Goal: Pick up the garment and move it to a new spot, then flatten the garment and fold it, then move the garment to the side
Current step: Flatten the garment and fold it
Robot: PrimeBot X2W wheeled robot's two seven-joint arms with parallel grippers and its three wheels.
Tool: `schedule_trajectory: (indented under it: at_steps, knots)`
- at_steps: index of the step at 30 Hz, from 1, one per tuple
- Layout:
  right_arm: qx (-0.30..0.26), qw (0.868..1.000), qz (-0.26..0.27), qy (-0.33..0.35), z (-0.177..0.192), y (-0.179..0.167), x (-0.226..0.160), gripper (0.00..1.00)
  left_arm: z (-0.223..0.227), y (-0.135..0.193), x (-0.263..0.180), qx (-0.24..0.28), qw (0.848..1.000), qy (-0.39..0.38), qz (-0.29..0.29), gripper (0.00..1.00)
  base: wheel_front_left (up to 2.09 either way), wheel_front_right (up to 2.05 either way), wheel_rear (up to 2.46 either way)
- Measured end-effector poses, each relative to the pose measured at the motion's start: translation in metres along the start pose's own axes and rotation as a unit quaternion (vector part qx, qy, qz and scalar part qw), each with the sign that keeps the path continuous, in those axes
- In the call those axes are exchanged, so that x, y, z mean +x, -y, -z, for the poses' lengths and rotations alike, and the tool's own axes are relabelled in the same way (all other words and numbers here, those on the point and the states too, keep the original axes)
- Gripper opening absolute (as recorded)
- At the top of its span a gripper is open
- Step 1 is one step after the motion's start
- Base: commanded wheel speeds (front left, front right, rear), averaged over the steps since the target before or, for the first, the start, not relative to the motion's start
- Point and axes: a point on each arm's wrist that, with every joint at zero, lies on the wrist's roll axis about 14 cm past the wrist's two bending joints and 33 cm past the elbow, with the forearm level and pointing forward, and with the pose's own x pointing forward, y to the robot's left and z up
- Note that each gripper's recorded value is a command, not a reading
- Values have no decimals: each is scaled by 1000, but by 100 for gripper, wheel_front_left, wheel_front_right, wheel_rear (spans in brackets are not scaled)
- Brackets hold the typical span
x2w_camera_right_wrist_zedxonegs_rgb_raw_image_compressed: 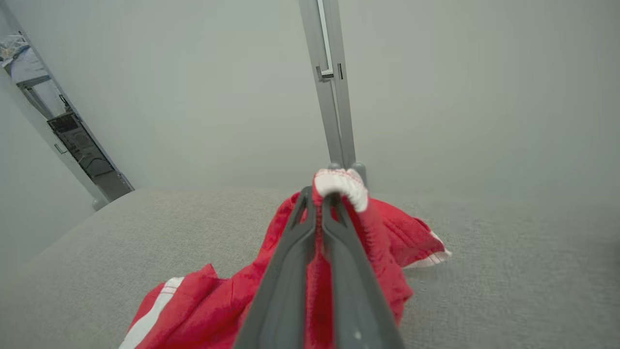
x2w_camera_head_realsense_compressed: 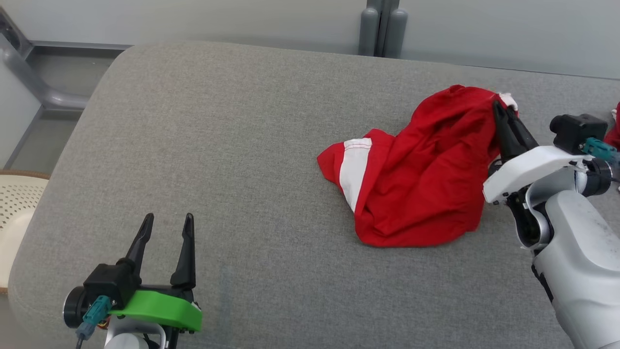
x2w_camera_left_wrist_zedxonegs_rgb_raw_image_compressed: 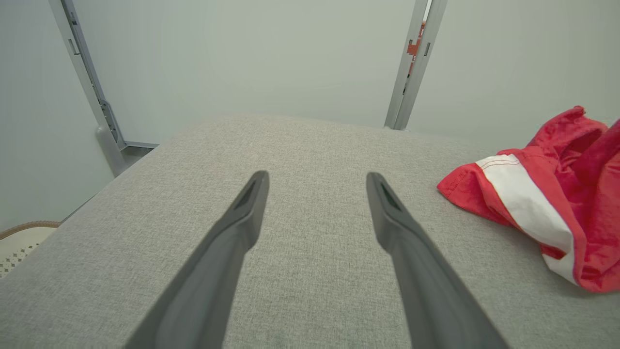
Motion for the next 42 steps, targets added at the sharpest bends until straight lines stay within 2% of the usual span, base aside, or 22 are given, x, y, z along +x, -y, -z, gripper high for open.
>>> schedule_trajectory:
  at_steps: [1,2,10,16,19,25,30,40,41,42]
  knots:
    - [-5,1000,5,-14,7,5,0,84,1,-1,-1,0,1000,-1,-1,100,0,0,0]
    - [-7,1000,8,-21,11,7,0,100,1,-1,-1,0,1000,-1,-2,100,0,0,0]
    - [-8,999,6,-38,31,2,-14,100,0,0,-1,-2,1000,1,-1,100,0,0,0]
    - [-8,999,7,-54,50,4,-55,100,-4,7,1,-3,1000,7,12,100,0,0,0]
    - [2,998,13,-63,62,5,-84,100,-5,10,2,-3,1000,10,17,100,0,0,0]
    - [25,996,24,-85,81,4,-117,100,-4,17,6,-3,1000,9,27,100,0,0,0]
    - [41,994,25,-99,89,0,-117,100,1,18,9,-3,1000,2,30,100,0,0,0]
    - [33,985,8,-167,120,-7,-98,100,2,9,8,2,1000,-2,18,100,0,0,0]
    - [38,984,8,-174,124,-8,-97,74,2,8,8,3,1000,-3,16,100,0,0,0]
    - [40,983,7,-180,128,-9,-95,15,2,7,7,3,1000,-3,15,100,0,0,0]
